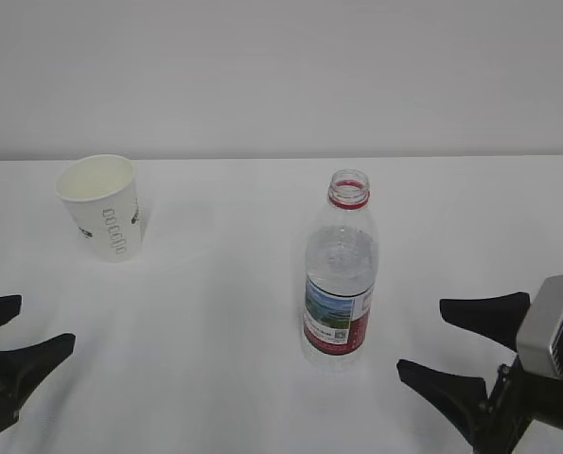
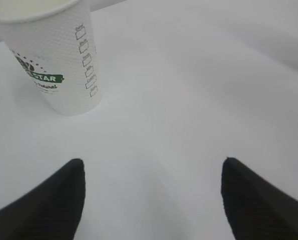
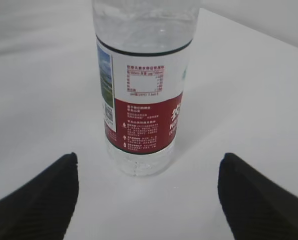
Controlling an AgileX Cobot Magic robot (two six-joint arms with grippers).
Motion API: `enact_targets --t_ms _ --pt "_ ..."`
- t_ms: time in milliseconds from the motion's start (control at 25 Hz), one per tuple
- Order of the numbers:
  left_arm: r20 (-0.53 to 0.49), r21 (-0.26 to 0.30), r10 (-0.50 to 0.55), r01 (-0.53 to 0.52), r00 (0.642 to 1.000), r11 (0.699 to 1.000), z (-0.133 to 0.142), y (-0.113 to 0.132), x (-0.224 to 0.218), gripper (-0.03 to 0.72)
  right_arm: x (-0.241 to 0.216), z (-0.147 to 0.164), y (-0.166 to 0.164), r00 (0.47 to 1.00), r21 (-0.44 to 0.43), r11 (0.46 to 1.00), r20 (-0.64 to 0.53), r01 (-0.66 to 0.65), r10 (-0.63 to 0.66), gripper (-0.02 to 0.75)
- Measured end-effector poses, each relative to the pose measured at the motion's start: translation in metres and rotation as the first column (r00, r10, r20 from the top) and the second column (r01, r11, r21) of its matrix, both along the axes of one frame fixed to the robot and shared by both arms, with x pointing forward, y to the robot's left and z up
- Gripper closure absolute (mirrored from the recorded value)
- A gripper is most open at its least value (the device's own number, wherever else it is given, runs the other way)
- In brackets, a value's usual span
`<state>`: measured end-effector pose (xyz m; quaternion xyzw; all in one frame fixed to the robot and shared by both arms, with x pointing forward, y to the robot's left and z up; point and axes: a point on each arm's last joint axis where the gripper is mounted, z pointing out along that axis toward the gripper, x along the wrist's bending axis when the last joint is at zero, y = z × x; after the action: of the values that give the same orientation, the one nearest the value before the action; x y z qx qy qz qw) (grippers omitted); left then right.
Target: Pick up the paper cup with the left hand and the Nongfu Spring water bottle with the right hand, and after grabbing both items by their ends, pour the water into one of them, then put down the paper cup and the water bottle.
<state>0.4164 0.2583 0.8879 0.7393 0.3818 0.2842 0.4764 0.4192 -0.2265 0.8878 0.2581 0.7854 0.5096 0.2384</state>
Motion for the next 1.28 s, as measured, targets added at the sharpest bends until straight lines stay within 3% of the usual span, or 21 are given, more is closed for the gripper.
enact_targets --t_ms 600,1040,1280 --pt "-0.015 -0.024 -0.013 0.013 1.000 1.000 0.000 -0.002 -0.001 0.060 0.025 -0.013 0.003 0.999 0.015 1.000 -0.034 0.002 -0.001 0.075" --pt "-0.052 -0.084 0.153 -0.157 0.987 0.984 0.000 0.009 0.005 0.069 0.048 -0.018 0.007 0.999 0.048 0.999 -0.041 -0.011 0.012 0.075" --pt "-0.055 -0.087 0.175 -0.180 0.983 0.980 0.000 0.010 0.005 0.076 0.057 -0.015 0.008 1.000 0.064 0.998 -0.022 -0.013 0.015 0.075"
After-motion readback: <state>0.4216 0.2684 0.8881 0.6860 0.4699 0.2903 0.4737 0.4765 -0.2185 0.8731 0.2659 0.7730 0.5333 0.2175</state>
